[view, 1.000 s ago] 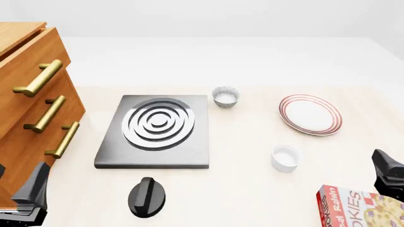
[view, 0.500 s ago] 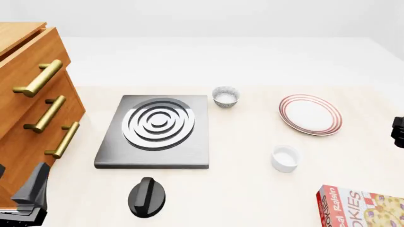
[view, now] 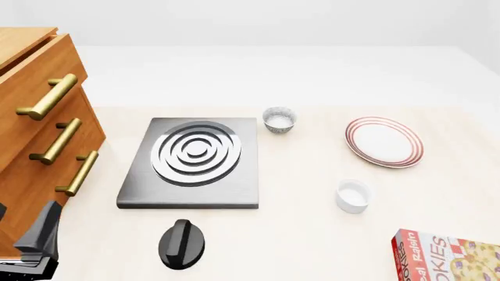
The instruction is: Pick the akita bowl next to the cookies box and place it on the plate.
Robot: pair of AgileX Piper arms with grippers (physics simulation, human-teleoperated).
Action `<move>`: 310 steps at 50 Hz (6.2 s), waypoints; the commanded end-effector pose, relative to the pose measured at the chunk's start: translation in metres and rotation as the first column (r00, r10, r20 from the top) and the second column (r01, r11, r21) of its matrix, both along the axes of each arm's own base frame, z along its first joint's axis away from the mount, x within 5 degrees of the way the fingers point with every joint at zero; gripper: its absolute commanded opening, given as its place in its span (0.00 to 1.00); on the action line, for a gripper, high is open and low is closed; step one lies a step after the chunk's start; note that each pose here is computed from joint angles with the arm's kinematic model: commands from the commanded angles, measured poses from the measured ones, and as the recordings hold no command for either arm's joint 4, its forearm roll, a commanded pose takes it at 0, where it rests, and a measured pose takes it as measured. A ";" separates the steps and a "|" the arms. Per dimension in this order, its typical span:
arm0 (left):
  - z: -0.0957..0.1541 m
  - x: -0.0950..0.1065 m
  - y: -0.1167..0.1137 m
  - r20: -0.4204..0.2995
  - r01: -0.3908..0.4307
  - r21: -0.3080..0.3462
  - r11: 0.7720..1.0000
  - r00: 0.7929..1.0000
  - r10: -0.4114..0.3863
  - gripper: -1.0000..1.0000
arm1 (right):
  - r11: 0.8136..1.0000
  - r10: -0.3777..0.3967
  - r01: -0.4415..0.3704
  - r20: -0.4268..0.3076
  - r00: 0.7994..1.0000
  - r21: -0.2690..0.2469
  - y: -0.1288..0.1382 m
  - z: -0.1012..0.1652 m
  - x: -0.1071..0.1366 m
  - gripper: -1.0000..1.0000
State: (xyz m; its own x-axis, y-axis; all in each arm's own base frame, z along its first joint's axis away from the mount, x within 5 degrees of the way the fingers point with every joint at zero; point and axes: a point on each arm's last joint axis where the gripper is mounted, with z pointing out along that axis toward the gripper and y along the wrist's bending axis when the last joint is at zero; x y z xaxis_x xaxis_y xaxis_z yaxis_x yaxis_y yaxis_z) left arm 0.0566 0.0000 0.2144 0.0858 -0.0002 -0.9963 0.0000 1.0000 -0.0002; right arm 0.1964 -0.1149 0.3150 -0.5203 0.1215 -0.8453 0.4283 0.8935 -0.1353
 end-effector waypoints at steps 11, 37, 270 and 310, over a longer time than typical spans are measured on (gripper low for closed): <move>0.000 0.000 0.000 0.000 0.000 0.000 1.000 1.000 0.000 1.00 | 0.990 -0.138 0.139 -0.049 0.989 0.022 -0.059 0.005 0.022 1.00; 0.000 0.000 0.000 0.000 0.000 0.000 1.000 1.000 0.000 1.00 | 0.935 -0.318 0.333 -0.123 0.940 0.121 -0.133 0.006 0.030 1.00; 0.000 0.000 0.000 0.000 0.000 0.000 1.000 1.000 0.000 1.00 | 0.945 -0.227 0.257 -0.157 0.961 0.204 -0.107 0.060 0.071 0.00; 0.000 0.000 0.000 0.000 0.000 0.000 1.000 1.000 0.000 1.00 | 0.892 -0.199 0.227 -0.112 0.974 0.391 -0.045 0.029 0.106 0.00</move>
State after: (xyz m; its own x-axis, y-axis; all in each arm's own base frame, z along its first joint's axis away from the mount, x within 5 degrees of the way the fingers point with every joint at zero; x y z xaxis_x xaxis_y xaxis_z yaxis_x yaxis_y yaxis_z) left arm 0.0566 0.0000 0.2144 0.0858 -0.0002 -0.9963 0.0000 1.0000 -0.0002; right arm 0.2940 -0.1733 0.3524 -0.5094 0.5312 -0.6770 0.6222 0.7708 0.1366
